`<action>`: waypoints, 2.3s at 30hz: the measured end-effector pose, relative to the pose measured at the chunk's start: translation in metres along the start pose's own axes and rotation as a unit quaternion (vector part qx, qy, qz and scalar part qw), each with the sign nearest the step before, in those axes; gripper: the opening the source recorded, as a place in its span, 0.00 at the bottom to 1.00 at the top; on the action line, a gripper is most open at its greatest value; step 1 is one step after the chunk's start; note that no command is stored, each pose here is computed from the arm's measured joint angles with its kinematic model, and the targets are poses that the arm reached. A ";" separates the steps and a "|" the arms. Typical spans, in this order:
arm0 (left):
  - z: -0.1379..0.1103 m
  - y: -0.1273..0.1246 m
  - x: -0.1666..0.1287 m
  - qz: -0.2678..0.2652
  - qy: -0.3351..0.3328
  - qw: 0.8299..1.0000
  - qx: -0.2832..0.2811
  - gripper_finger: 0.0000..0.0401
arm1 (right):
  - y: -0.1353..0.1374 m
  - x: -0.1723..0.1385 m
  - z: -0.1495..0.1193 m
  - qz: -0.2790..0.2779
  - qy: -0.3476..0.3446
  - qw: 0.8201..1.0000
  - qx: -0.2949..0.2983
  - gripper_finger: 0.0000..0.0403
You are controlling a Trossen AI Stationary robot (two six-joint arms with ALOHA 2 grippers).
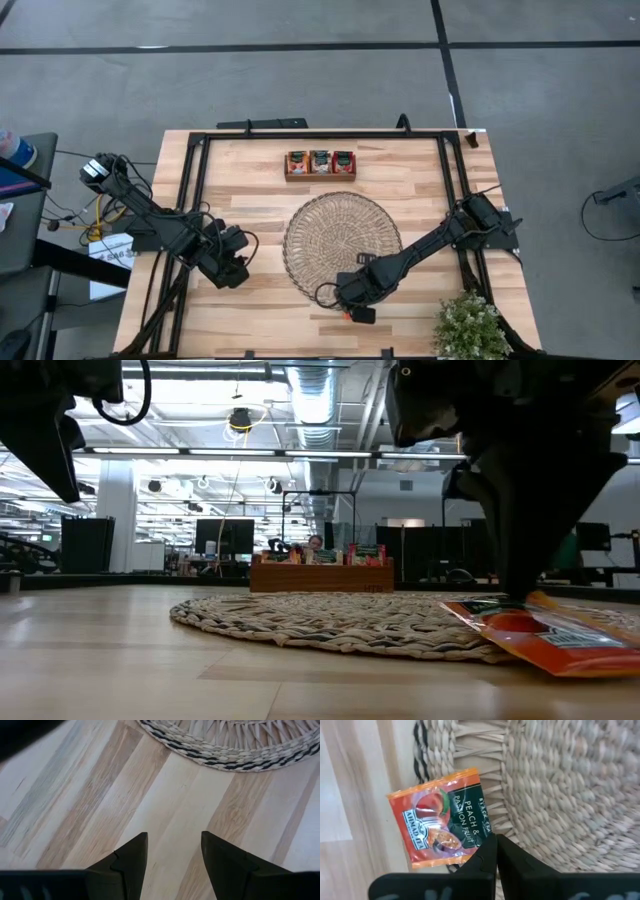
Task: Pick & Place Tea
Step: Put the orange tea bag into the left section of the brown wooden organizer
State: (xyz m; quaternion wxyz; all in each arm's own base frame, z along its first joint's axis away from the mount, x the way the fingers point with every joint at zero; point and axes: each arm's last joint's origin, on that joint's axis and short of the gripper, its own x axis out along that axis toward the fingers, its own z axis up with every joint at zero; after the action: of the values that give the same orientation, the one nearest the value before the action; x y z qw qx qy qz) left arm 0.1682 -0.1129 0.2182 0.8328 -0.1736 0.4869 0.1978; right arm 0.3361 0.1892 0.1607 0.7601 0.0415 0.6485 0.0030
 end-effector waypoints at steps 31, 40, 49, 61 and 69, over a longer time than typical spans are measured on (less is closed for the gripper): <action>0.007 -0.017 -0.002 -0.096 -0.015 0.995 0.012 0.44 | 0.000 -0.040 0.020 0.018 0.015 0.999 -0.040 0.00; 0.007 -0.017 -0.002 -0.093 -0.017 0.995 0.014 0.44 | 0.003 -0.038 0.022 0.050 0.015 0.998 -0.040 0.10; 0.007 -0.017 -0.002 -0.093 -0.017 0.995 0.014 0.44 | -0.004 -0.030 0.020 0.028 0.019 0.998 -0.046 0.38; 0.007 -0.017 -0.002 -0.093 -0.017 0.995 0.013 0.44 | -0.016 -0.005 0.015 0.027 0.014 0.999 -0.043 0.44; 0.007 -0.017 -0.002 -0.093 -0.017 0.996 0.010 0.44 | -0.025 0.015 0.000 0.009 0.034 0.999 -0.041 0.39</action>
State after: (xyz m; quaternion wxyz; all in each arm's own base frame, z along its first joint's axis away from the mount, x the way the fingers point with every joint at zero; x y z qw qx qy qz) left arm 0.1810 -0.1244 0.2247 0.8574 -0.2058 0.4567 0.1177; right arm 0.3376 0.1655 0.1448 0.7386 0.0155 0.6729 0.0376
